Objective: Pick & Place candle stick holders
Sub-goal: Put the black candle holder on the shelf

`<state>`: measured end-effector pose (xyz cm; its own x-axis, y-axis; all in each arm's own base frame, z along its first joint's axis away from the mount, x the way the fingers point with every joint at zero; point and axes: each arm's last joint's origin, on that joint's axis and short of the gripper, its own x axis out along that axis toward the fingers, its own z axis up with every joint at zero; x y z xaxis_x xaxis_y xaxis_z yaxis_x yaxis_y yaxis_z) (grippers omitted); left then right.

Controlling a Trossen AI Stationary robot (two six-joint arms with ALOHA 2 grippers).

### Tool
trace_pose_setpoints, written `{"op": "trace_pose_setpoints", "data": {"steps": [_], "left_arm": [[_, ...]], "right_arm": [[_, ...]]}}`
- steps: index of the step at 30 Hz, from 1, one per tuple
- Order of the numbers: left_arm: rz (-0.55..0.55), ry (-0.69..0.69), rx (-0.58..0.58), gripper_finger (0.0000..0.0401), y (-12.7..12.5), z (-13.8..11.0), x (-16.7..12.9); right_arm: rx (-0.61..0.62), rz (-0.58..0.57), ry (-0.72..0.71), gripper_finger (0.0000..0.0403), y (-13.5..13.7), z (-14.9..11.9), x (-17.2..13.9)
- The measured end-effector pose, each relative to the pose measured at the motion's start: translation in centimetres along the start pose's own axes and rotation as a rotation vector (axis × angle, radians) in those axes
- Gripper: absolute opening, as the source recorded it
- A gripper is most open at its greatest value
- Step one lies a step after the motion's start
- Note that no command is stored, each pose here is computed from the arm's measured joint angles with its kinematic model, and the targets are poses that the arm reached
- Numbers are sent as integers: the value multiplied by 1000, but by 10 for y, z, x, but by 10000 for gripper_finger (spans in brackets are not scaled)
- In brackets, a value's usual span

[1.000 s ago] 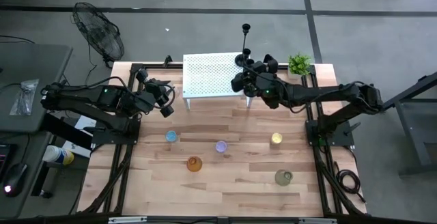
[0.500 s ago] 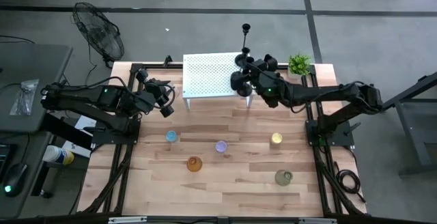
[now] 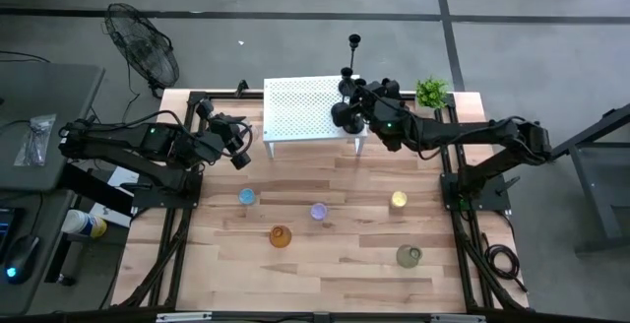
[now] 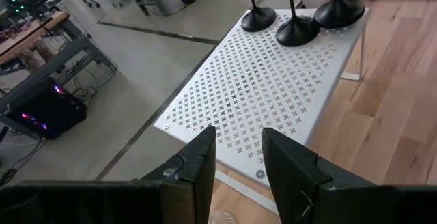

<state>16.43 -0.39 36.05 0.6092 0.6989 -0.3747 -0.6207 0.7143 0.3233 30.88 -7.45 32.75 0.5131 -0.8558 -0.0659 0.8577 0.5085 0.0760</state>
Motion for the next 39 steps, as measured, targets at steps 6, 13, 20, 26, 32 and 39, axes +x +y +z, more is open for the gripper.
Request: {"op": "trace_pose_setpoints", "data": {"steps": [6,13,20,26,32,39], "left_arm": [[0,0,0,117,0,0,0],[1,0,0,117,0,0,0],[3,-1,0,117,0,0,0],[3,-1,0,117,0,0,0],[3,-1,-1,117,0,0,0],[2,-1,-1,117,0,0,0]], "right_arm": [[-6,20,9,33,-1,-1,1],[-15,25,24,33,1,-5,3],[-20,18,57,33,1,-9,2],[-15,16,64,33,3,-11,-1],[-22,5,64,33,5,-12,-4],[2,2,91,33,5,-15,-4]]}}
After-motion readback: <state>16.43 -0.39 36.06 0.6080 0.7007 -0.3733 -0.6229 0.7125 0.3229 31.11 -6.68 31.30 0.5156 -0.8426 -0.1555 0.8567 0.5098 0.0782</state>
